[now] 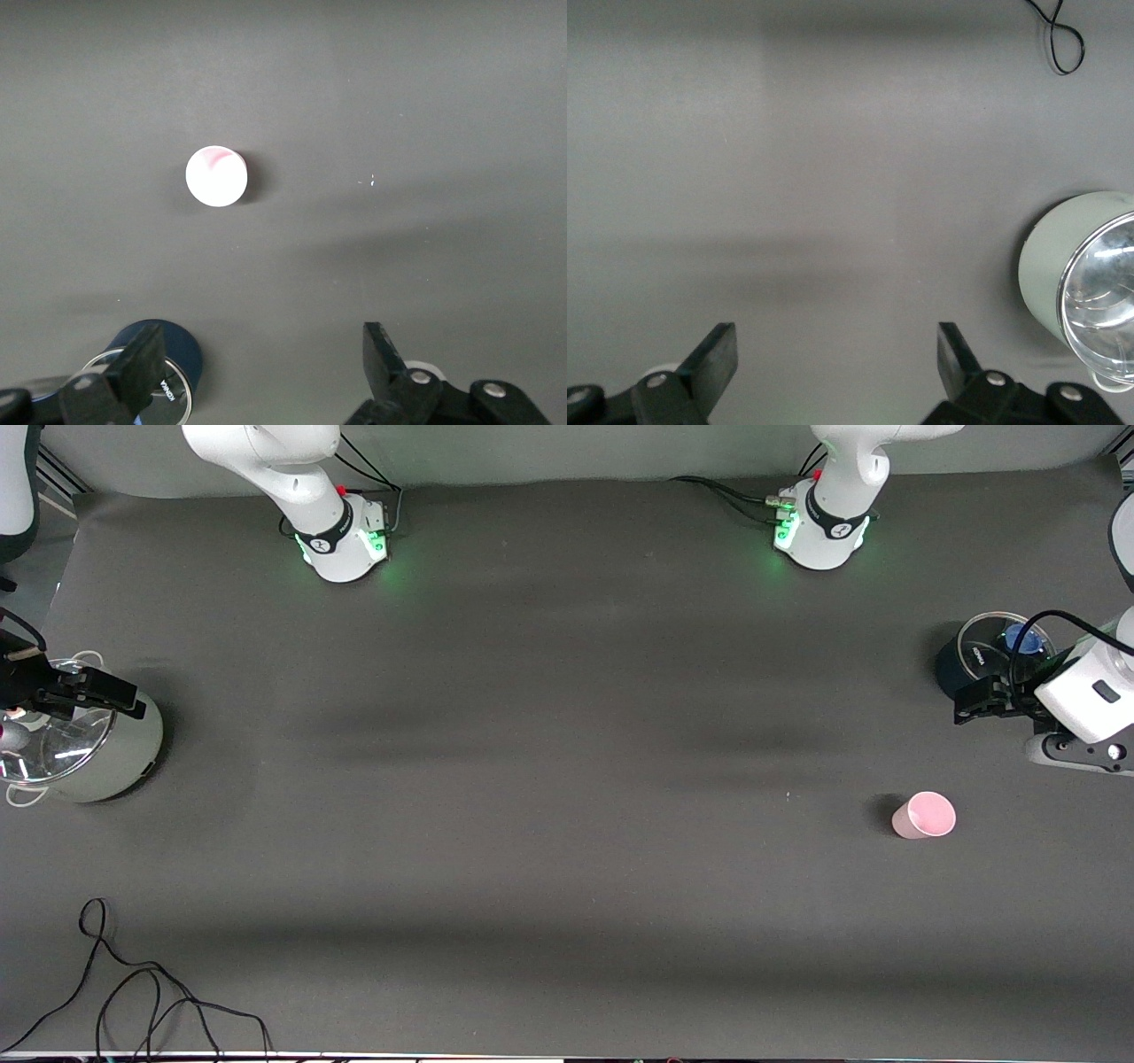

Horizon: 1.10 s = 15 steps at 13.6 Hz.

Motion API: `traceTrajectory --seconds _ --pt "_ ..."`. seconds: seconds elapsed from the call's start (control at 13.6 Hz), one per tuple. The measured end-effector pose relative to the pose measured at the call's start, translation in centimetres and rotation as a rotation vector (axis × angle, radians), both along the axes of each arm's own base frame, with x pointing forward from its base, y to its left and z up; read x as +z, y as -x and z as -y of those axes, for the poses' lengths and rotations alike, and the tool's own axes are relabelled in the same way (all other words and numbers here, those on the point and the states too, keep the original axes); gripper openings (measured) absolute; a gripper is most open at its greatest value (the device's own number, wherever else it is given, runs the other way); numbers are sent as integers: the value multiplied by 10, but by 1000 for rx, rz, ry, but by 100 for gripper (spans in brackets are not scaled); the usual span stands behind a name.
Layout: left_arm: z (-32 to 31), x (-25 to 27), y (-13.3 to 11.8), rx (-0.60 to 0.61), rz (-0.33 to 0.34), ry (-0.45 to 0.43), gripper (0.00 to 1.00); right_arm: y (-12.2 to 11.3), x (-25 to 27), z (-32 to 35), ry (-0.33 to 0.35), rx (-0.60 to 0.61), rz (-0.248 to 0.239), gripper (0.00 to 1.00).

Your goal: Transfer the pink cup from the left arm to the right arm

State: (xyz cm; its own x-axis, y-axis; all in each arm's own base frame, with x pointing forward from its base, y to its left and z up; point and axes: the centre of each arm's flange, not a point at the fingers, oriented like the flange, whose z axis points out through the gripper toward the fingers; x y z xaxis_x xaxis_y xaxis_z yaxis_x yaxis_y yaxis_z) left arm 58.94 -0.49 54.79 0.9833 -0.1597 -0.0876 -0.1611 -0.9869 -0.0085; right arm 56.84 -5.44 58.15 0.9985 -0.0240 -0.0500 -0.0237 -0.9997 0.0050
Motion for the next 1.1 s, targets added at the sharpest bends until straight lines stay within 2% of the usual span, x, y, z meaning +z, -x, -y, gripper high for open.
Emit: traceTrajectory --seconds 1.1 --pt "-3 -3 4 -30 -36 5 100 0 0 0 0 0 0 100"
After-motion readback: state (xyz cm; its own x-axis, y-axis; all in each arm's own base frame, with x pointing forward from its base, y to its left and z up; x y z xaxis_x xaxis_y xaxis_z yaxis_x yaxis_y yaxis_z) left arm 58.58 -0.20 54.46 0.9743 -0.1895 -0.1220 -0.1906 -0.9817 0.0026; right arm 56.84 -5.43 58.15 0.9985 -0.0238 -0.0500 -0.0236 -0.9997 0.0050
